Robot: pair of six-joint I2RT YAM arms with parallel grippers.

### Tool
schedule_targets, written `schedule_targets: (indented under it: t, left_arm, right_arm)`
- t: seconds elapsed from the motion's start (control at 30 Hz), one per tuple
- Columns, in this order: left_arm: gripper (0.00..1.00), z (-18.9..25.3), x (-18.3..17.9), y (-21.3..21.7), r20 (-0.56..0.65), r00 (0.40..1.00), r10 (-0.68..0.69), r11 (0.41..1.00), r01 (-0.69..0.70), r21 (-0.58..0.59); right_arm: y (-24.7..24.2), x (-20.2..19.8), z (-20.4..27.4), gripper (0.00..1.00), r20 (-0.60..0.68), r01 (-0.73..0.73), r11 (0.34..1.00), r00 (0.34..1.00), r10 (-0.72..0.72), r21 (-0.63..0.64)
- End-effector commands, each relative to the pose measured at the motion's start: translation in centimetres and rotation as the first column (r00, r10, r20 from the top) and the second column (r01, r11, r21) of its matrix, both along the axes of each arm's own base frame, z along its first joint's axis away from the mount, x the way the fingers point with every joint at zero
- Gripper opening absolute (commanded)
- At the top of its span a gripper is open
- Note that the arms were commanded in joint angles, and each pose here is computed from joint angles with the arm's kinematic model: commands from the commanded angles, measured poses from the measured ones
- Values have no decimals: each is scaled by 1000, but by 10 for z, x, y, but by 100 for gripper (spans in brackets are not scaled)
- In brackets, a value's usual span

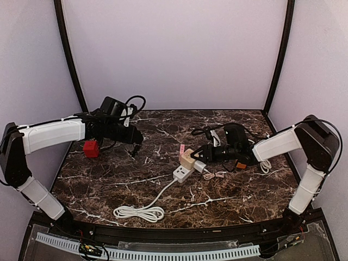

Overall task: Pull the plug off the socket
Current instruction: Remove the plug from the socket, then place the plug at the center of the board.

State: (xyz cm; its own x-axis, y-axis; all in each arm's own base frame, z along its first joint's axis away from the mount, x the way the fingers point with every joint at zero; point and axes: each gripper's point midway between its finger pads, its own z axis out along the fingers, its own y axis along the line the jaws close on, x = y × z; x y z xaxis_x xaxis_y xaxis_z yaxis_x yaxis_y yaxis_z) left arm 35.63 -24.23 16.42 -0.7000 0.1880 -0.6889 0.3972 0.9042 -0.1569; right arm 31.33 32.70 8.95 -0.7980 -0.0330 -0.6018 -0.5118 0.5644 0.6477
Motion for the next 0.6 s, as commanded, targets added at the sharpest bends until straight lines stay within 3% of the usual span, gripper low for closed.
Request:
schedule_targets:
  t: [0.0,0.23,0.57]
  left_arm:
    - [3,9,22,33,-7,994,106,994,-106,-30]
    - [5,-5,55,46,-73,987,146,973,-156,-170]
    - [5,-21,95,85,-127,957,261,937,-283,-204]
  right_arm:
    - [-13,-5,-22,49,-51,25,997,998,-29,-79]
    - [-10,-6,-21,49,-51,16,998,999,-19,-60]
    - [-8,-5,-17,50,-44,11,999,999,-13,-52]
